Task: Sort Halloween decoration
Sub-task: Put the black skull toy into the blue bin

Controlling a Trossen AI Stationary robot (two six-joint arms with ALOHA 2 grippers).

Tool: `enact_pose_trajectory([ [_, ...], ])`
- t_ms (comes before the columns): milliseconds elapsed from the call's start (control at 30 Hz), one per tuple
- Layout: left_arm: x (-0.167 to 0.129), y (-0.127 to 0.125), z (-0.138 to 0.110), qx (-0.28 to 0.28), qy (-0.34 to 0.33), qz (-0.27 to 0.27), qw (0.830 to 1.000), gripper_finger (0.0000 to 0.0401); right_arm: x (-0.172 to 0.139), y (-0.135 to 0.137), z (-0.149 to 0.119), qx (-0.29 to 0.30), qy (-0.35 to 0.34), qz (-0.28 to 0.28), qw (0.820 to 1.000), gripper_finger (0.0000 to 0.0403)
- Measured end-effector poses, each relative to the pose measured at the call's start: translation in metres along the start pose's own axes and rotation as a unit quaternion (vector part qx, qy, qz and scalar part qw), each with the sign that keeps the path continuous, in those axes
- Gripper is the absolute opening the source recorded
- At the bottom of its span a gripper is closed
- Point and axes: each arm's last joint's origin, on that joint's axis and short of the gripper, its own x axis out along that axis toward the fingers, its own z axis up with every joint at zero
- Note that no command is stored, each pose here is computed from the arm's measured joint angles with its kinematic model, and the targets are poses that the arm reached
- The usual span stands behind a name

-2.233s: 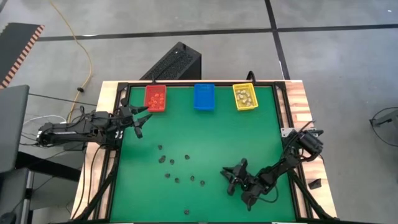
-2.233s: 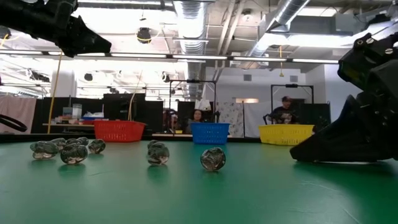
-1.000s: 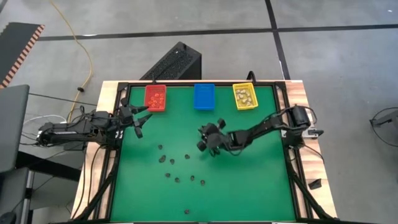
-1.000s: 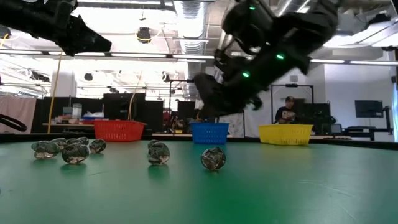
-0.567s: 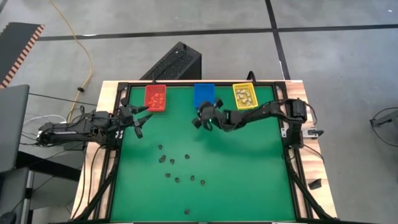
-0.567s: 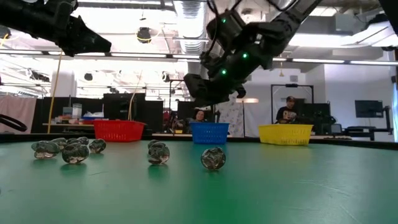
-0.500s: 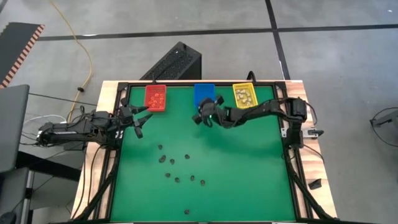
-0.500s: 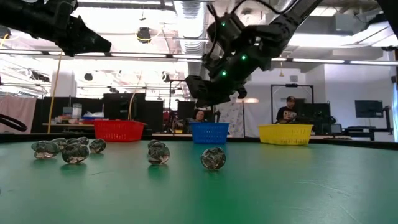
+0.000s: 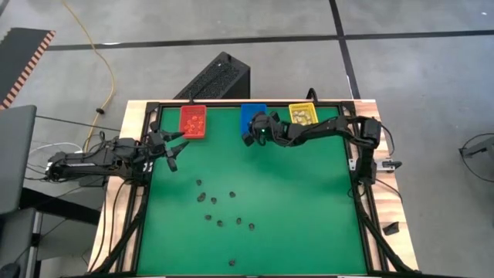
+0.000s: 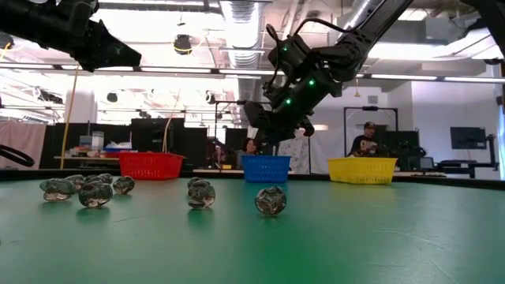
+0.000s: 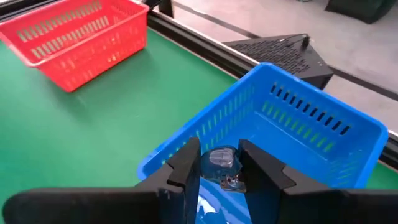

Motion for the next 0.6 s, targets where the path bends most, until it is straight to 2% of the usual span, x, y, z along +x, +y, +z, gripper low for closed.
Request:
enact_pose_trajectory([
  [600, 0.0, 0.0, 0.0, -0.003, 0.0, 0.0, 1.0, 0.0169, 0.0026, -0.0072, 0.0011, -0.002, 0.008, -0.003, 1.0, 0.0197],
])
